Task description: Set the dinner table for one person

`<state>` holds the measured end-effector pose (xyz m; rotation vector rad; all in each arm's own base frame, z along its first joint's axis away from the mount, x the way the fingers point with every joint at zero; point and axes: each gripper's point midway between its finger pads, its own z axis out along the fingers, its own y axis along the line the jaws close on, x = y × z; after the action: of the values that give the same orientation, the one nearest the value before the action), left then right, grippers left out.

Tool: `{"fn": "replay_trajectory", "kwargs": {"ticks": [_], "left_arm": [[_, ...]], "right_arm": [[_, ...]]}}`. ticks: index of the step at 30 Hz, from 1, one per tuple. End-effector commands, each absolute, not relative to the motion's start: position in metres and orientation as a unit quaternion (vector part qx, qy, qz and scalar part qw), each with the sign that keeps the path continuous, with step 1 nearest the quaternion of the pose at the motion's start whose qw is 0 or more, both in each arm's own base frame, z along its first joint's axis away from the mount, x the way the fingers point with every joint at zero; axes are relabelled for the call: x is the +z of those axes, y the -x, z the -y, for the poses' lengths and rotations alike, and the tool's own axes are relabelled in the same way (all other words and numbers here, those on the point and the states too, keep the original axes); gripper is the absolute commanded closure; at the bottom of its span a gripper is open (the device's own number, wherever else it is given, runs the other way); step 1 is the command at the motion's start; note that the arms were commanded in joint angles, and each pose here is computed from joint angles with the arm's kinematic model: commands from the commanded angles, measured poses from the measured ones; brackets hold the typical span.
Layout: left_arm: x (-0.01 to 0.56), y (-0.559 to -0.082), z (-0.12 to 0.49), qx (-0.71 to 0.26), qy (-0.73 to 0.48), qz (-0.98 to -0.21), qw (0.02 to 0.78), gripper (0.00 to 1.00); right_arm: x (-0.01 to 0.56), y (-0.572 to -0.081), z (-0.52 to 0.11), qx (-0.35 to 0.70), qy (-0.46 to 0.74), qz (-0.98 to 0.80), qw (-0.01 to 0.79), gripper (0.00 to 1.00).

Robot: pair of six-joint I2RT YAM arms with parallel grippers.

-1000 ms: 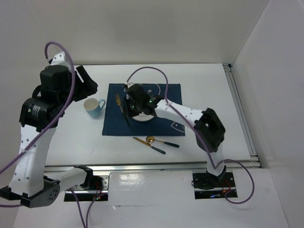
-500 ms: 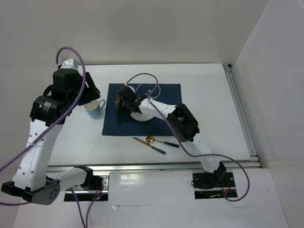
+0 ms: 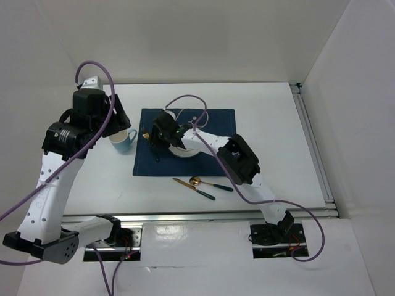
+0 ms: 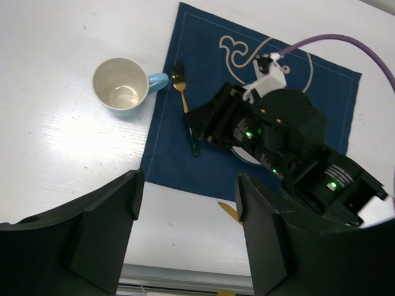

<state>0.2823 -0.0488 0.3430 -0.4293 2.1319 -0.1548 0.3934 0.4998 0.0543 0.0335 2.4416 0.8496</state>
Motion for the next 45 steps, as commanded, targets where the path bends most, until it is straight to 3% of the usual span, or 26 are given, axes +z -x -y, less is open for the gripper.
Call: {"fn": "replay_trajectory", "kwargs": {"ticks": [1, 6, 13, 14, 18, 26, 42, 45], "left_arm": [[0.339, -0.288, 0.035, -0.020, 0.171, -0.868, 0.466, 0.22], [0.318, -0.305, 0.030, 0.017, 0.176, -0.886, 0.428, 0.22], [0.308, -0.311, 0.036, 0.011, 0.170, -0.894, 0.415, 0.23], [0.308, -0.311, 0.036, 0.011, 0.170, -0.894, 0.415, 0.23], [0.310, -0.308, 0.031, 0.017, 0.176, -0.892, 0.417, 0.23], [0.316, -0.304, 0.022, 0.023, 0.183, -0.886, 0.426, 0.23], [0.315, -0.305, 0.017, 0.013, 0.185, -0.884, 0.429, 0.23], [0.315, -0.305, 0.015, 0.015, 0.189, -0.883, 0.429, 0.23]], "right_arm": [[0.118, -0.398, -0.498, 0.356, -0.008, -0.879, 0.319, 0.49], [0.153, -0.385, -0.478, 0.369, -0.009, -0.863, 0.345, 0.49], [0.142, -0.383, -0.490, 0.347, 0.057, -0.872, 0.341, 0.49], [0.142, -0.387, -0.492, 0.340, 0.076, -0.870, 0.349, 0.45], [0.094, -0.391, -0.505, 0.276, 0.122, -0.893, 0.334, 0.45], [0.065, -0.404, -0.498, 0.221, 0.132, -0.898, 0.356, 0.45], [0.024, -0.385, -0.503, 0.142, 0.188, -0.900, 0.366, 0.52], [0.019, -0.385, -0.501, 0.135, 0.180, -0.905, 0.360, 0.59]]}}
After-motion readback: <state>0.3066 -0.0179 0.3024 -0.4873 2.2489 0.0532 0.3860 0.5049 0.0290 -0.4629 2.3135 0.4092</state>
